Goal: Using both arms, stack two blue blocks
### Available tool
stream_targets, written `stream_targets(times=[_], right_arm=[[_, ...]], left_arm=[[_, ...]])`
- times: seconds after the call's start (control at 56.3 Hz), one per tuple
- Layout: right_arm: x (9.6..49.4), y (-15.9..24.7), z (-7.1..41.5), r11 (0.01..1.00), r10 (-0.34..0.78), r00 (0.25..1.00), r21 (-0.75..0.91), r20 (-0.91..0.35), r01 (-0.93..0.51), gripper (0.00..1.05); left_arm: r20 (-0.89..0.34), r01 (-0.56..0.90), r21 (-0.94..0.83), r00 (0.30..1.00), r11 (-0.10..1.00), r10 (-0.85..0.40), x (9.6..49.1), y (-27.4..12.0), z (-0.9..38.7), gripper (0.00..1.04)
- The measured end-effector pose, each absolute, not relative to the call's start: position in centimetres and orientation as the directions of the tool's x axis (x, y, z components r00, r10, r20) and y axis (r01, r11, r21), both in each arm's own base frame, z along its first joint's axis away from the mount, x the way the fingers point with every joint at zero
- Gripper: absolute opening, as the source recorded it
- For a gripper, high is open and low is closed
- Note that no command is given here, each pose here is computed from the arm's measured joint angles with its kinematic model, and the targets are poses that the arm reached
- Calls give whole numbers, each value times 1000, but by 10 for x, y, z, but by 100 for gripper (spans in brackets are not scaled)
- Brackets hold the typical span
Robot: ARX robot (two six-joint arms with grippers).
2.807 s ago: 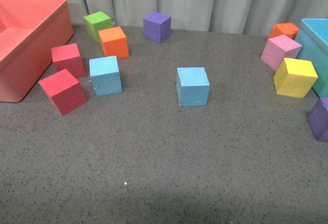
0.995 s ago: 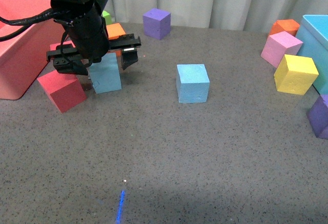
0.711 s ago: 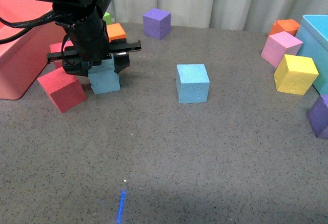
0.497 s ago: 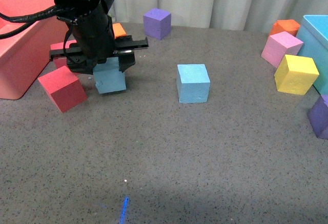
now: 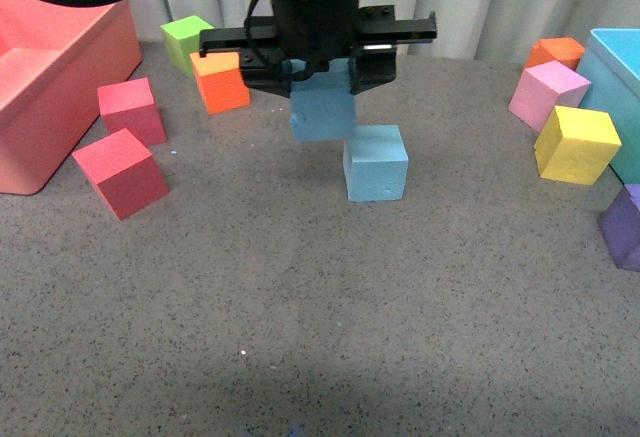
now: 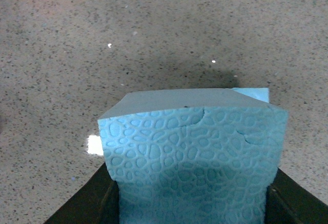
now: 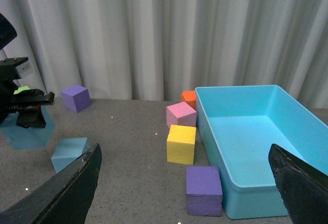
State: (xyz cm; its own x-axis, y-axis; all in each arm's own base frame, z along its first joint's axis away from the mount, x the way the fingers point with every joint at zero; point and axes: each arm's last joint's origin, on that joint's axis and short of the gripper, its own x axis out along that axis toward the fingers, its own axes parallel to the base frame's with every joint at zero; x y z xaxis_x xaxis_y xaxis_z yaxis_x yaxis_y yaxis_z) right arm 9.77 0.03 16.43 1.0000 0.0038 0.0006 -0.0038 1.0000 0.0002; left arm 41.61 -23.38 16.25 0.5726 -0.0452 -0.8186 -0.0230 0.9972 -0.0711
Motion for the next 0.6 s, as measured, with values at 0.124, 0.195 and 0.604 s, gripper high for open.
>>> stream_targets(times=[0.124, 0.195, 0.604], right_arm=[[98, 0, 164, 1000, 4, 1000, 0, 1, -4, 95], [98, 0, 164, 1000, 4, 1000, 0, 1, -4, 95], [98, 0, 164, 1000, 4, 1000, 0, 1, -4, 95]], left_arm=[[-818, -3, -74, 572, 997, -59, 417, -252, 165, 48], [-819, -2, -68, 570, 998, -55, 418, -258, 164, 48], [-835, 20, -55, 547, 998, -57, 419, -284, 147, 48]])
